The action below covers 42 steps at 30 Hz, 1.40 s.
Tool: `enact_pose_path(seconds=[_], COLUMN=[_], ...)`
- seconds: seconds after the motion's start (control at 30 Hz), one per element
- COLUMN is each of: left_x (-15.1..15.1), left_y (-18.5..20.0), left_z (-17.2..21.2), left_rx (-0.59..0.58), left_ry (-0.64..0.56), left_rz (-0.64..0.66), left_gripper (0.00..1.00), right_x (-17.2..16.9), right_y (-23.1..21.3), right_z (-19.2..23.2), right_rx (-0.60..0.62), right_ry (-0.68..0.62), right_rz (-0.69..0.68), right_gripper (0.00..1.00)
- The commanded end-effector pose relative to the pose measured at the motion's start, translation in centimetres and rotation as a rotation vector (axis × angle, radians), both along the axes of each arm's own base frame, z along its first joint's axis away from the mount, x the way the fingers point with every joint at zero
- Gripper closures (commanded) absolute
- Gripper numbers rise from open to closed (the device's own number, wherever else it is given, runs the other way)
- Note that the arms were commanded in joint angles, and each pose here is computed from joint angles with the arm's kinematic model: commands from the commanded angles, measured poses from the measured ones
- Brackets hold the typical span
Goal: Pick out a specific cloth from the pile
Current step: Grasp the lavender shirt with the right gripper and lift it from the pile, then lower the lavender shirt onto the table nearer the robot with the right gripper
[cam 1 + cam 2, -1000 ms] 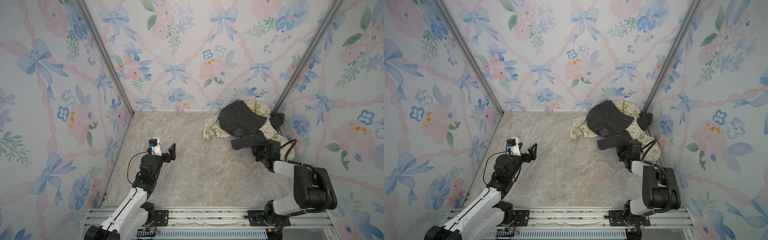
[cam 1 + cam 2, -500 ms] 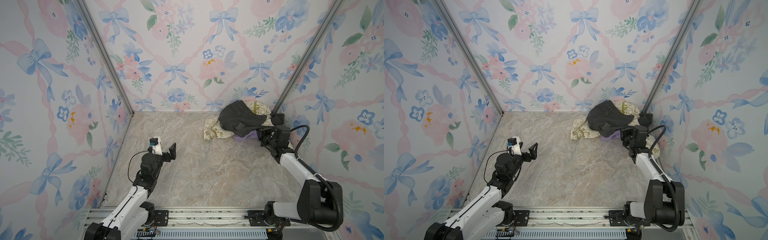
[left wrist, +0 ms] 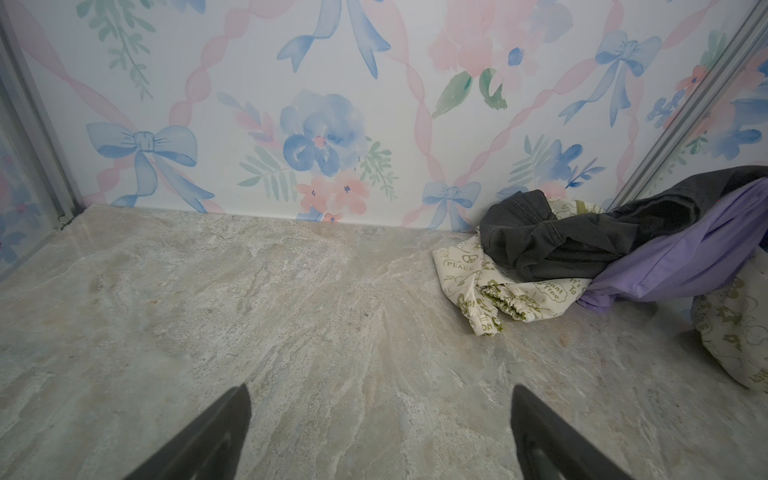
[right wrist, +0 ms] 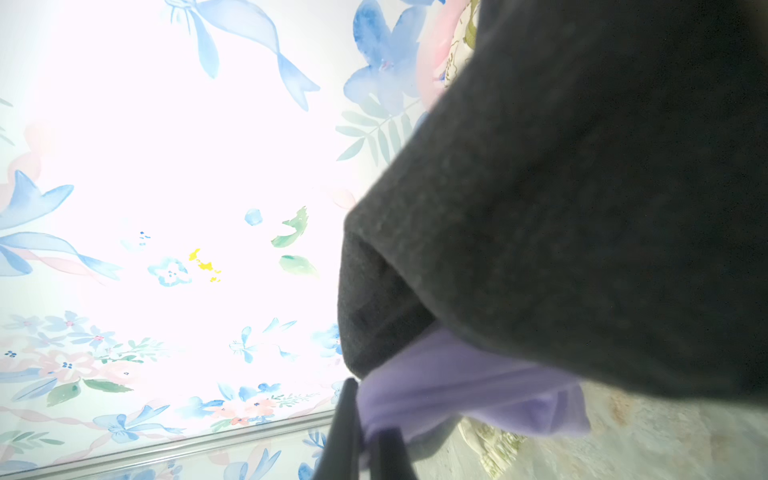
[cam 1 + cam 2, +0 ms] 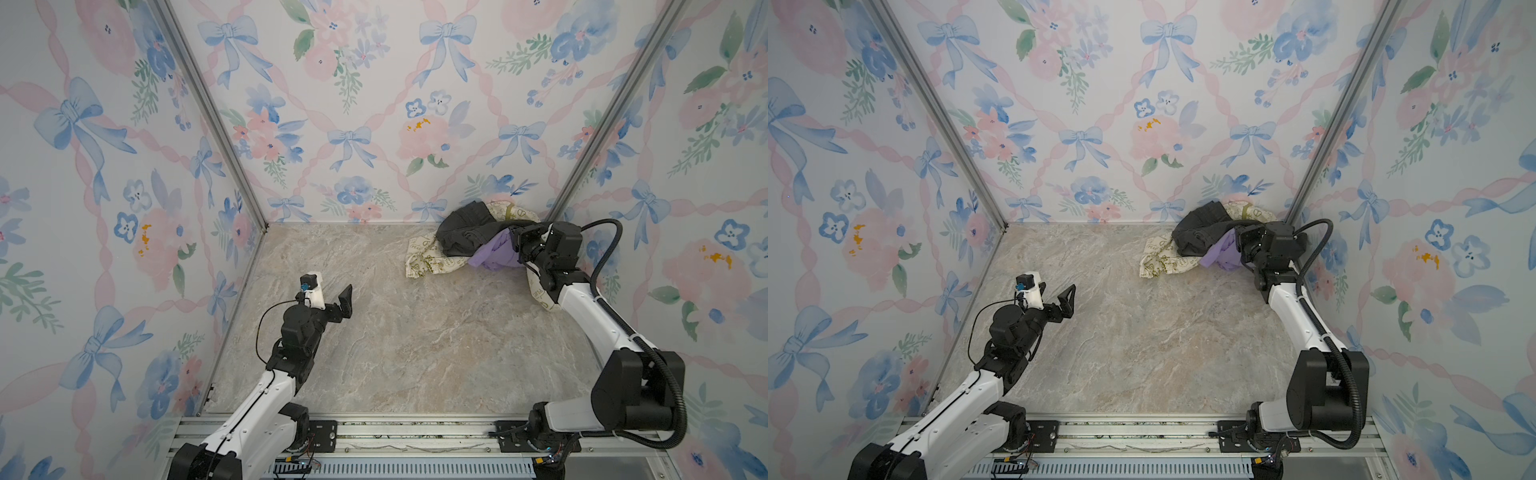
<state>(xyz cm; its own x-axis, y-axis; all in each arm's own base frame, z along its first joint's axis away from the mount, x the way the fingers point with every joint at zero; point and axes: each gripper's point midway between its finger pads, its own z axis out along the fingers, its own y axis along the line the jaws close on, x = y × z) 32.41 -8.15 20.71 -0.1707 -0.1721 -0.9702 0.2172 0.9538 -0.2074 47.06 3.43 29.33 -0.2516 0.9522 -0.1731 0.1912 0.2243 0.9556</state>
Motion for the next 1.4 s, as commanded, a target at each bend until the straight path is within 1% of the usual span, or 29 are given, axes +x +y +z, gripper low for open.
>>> enact_pose_path(seconds=[0.0, 0.4, 0.77, 0.97, 1.13, 1.23, 1.37], left_x=[0.3, 0.4, 0.4, 0.4, 0.3, 0.4, 0.3], left_y=[-0.3, -0.6, -0.9, -1.0, -1.1, -1.2, -1.4], left_z=[1.6, 2.0, 2.6, 2.7, 2.8, 2.8, 2.8], left_rx=[0.009, 0.001, -0.013, -0.029, -0.036, -0.039, -0.054], left_ry=[-0.046, -0.049, -0.060, -0.057, -0.057, -0.055, -0.051], left_rz=[-0.013, -0.029, -0.041, -0.049, -0.052, -0.057, -0.064], left_gripper=[0.02, 0.02, 0.02, 0.02, 0.02, 0.02, 0.02], right_x=[0.8, 2.0, 2.1, 1.3, 0.4, -0.6, -3.0], right_y=[0.7, 1.0, 1.4, 2.2, 5.0, 8.1, 14.2], right_z=[7.2, 14.3, 19.0, 21.0, 21.0, 19.9, 16.1], right_rx=[-0.009, -0.056, -0.060, -0.096, -0.185, -0.266, -0.491], right_ry=[-0.203, -0.367, -0.480, -0.519, -0.502, -0.471, -0.384], right_rz=[0.023, 0.062, 0.086, 0.132, 0.230, 0.334, 0.555], right_gripper=[1.00, 1.00, 1.00, 1.00, 1.00, 1.00, 1.00])
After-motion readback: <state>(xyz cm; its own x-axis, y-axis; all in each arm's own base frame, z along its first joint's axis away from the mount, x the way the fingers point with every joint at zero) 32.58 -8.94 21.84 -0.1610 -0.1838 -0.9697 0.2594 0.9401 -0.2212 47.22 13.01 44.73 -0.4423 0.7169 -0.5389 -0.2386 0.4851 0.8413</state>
